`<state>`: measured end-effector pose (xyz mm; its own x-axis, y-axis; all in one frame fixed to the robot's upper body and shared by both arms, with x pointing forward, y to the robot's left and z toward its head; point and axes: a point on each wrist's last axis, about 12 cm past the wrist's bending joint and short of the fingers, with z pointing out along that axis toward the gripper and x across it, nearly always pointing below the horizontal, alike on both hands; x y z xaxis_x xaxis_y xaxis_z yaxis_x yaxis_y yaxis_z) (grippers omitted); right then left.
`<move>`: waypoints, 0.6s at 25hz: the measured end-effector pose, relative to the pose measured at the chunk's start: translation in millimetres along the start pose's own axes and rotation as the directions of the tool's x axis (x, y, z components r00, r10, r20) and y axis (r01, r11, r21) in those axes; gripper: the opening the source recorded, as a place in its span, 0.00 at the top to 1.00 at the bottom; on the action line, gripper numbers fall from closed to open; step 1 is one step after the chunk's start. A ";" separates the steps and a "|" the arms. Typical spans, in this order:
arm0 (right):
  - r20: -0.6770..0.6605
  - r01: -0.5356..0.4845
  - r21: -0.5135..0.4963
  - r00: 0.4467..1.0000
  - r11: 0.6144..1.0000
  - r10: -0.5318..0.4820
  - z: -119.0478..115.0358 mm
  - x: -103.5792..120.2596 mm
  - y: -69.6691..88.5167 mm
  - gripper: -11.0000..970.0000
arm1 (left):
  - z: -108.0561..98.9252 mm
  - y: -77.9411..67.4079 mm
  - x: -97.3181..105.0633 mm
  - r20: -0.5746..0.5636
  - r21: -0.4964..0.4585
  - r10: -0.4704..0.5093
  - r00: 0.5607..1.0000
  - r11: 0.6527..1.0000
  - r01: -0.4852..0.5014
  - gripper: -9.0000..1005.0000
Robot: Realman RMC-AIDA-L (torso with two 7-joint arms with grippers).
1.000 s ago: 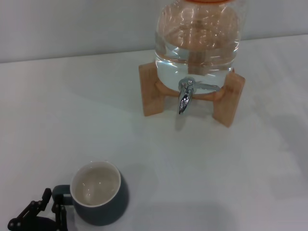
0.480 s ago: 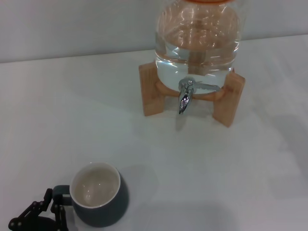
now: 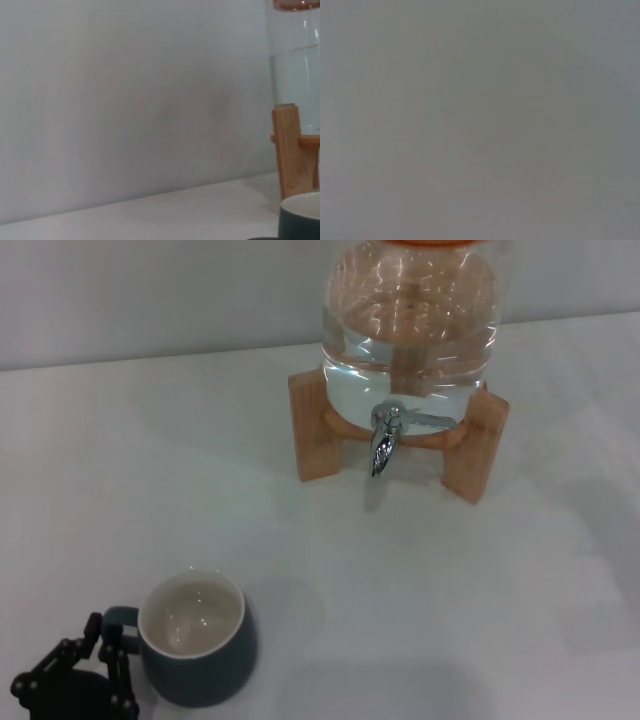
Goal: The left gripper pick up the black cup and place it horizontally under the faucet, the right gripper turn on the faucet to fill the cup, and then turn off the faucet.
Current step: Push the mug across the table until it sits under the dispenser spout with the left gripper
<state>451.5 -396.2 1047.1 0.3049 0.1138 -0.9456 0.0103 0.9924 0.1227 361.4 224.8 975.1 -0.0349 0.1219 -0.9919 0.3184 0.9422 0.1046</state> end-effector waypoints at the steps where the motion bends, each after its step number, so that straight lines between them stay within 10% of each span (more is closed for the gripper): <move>1: 0.002 -0.001 -0.003 1.000 1.000 0.001 -0.3 -0.2 0.5 0.10 | 1.8 1.5 -0.4 0.002 -0.004 0.000 1.000 1.000 0.000 0.88; 15: 0.062 -0.052 -0.092 0.996 0.994 0.058 -8.1 -6.9 12.3 0.10 | 7.1 13.4 1.0 0.001 -0.020 -0.012 1.000 1.000 0.012 0.89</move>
<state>441.8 -384.4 1052.7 0.3632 0.1676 -0.9165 -0.0929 0.9853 0.1433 372.3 235.3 975.0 -0.0381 0.1107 -0.9931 0.2992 0.9495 0.0944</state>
